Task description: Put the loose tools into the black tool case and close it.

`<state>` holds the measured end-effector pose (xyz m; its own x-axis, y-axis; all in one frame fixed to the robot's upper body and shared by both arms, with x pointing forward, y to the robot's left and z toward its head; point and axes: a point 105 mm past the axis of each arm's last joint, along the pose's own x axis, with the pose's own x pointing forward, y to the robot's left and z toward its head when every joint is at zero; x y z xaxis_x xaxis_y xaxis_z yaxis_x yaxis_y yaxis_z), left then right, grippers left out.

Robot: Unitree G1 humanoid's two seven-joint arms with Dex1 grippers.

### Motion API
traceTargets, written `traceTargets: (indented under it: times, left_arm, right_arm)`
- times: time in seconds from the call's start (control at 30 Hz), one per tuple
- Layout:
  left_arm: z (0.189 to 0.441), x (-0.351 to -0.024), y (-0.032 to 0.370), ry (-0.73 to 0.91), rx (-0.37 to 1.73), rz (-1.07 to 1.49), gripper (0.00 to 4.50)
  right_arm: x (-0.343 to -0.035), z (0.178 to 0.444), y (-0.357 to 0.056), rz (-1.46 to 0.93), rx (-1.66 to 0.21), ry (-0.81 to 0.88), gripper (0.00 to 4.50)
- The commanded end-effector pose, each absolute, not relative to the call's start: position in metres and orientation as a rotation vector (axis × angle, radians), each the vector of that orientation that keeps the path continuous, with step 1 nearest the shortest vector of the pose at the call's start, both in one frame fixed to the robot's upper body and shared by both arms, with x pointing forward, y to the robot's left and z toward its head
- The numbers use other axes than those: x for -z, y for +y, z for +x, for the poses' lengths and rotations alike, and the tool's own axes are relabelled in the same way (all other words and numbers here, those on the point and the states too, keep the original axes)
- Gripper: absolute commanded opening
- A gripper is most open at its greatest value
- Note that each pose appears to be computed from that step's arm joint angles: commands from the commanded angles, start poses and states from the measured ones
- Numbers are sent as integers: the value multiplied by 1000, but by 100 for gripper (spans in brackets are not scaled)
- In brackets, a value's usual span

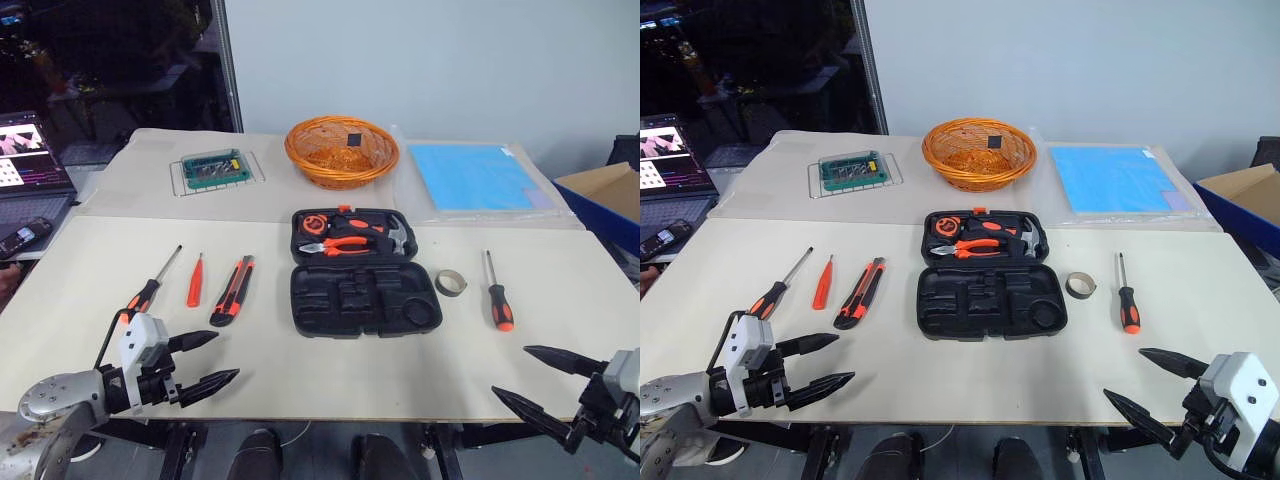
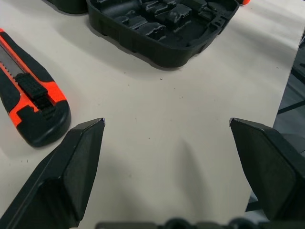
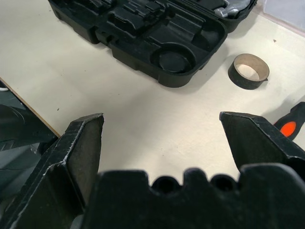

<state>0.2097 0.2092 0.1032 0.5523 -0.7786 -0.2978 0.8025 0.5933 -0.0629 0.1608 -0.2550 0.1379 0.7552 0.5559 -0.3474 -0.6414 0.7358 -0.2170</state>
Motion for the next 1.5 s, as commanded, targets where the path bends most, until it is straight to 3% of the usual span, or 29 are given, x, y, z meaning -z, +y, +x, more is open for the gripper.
traceTargets:
  times: [0.03,0.3,0.47,0.63,0.7,0.8,1.0,1.07,1.13,1.23,1.33,1.5]
  left_arm:
    - [219,-113,212,246,857,76,450]
    - [262,-134,261,179,338,-15,450]
    - [276,-145,314,325,91,63,450]
    - [282,-144,343,502,28,157,450]
    - [282,-135,342,589,48,183,450]
    - [283,-125,333,647,102,168,374]
    - [287,-123,326,641,154,120,137]
    - [296,-141,314,512,235,80,87]
    - [303,-175,293,351,375,38,87]
    - [299,-206,249,299,662,90,87]
    - [288,-212,192,348,1004,242,87]
    - [324,-200,130,356,1193,512,87]
  right_arm:
    - [-153,169,-249,-368,-672,168,447]
    - [-206,215,-191,-284,-869,-111,447]
    - [-229,221,-153,-318,-1104,-167,447]
    - [-243,223,-132,-322,-1207,-211,447]
    - [-243,224,-129,-331,-1202,-211,447]
    - [-242,225,-126,-334,-1186,-214,450]
    - [-241,225,-126,-341,-1147,-200,450]
    - [-241,227,-129,-334,-1117,-198,450]
    - [-239,227,-135,-327,-1083,-189,450]
    - [-233,222,-146,-317,-1030,-162,450]
    - [-226,216,-164,-330,-940,-125,450]
    - [-212,203,-200,-361,-780,-60,450]
